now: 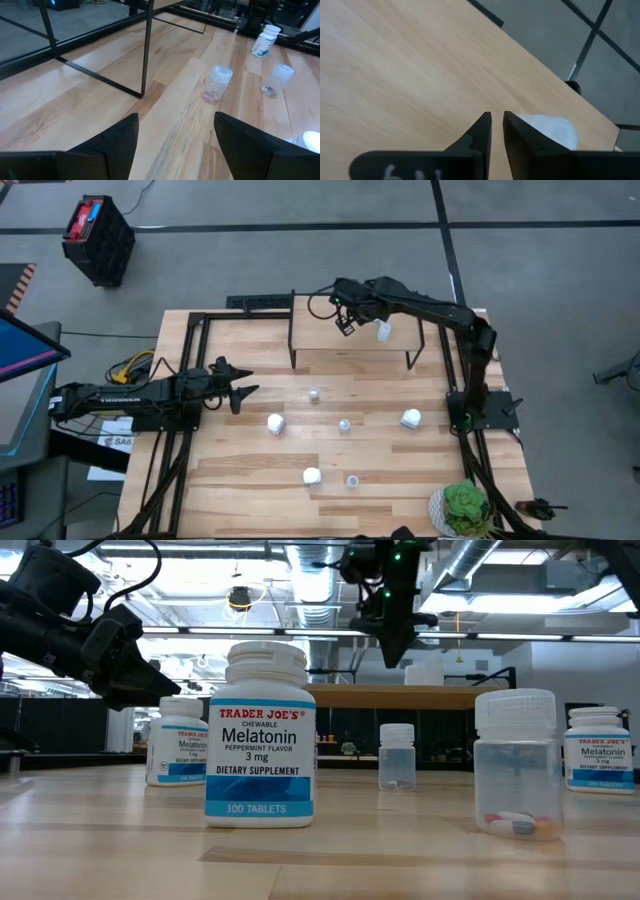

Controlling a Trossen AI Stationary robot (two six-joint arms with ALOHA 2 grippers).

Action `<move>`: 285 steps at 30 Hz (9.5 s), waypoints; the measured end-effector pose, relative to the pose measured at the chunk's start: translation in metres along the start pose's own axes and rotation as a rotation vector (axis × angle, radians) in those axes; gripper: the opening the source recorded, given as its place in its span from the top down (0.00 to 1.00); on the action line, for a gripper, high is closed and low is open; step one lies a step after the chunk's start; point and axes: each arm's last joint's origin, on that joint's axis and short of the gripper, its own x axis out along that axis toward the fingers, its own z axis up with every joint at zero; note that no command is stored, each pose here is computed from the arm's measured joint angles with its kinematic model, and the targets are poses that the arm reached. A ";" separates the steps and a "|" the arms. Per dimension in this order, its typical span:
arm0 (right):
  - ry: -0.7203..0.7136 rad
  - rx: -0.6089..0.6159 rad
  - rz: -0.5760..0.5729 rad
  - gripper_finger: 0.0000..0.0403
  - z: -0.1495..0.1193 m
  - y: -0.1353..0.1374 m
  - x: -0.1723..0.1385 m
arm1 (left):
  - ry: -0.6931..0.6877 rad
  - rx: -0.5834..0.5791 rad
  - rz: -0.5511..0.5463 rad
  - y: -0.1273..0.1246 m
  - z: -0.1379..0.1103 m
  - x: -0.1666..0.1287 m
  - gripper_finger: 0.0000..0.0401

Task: Pick and place medicine bottles onto shelf by color
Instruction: Adjust the top pill bottle on the shelf, then put the middle transparent pill bottle on the shelf

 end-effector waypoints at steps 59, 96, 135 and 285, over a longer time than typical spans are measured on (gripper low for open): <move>-0.127 -0.427 0.377 0.84 -0.105 -0.025 -0.185 | 0.001 -0.021 -0.001 0.000 0.000 0.000 0.38; -0.400 -0.289 0.677 0.84 -0.282 0.052 -0.083 | 0.000 0.079 0.000 0.000 0.000 0.000 0.38; -0.263 -0.508 0.703 0.26 -0.225 0.137 -0.049 | 0.001 0.076 -0.002 0.000 0.000 0.000 0.38; -0.149 -0.210 0.371 0.49 -0.012 -0.017 -0.010 | 0.006 0.087 -0.001 0.000 -0.001 0.000 0.38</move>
